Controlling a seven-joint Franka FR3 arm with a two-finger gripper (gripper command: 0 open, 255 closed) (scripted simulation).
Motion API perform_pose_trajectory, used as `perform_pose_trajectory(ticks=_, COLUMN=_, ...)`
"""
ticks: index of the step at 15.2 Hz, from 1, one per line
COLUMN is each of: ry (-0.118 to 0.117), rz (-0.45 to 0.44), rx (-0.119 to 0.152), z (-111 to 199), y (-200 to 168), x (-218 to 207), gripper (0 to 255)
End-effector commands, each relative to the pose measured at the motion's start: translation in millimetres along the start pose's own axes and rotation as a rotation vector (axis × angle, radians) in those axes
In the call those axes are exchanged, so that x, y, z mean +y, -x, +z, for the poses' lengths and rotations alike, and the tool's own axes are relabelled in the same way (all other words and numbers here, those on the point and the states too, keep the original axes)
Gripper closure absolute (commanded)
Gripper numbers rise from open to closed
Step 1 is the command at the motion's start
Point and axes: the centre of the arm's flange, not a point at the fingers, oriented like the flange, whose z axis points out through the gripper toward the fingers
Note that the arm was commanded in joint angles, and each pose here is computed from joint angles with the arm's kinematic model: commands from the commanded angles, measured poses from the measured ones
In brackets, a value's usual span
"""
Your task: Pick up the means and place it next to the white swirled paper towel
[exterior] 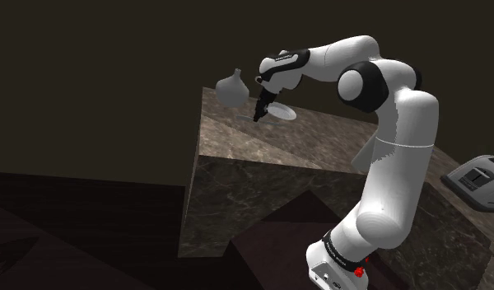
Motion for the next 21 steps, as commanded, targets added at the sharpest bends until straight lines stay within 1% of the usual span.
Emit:
perform_pose_trajectory(ticks=1, ry=0.0, rz=0.0, rx=0.0, z=0.2, y=0.1, x=0.0, gripper=255)
perform_pose_trajectory(ticks=5, ry=0.0, rz=0.0, rx=0.0, z=0.2, y=0.1, x=0.0, gripper=255)
perform_pose_trajectory(ticks=21, ry=0.0, rz=0.0, rx=0.0, z=-83.4, y=-11.6, x=-3.1, gripper=255)
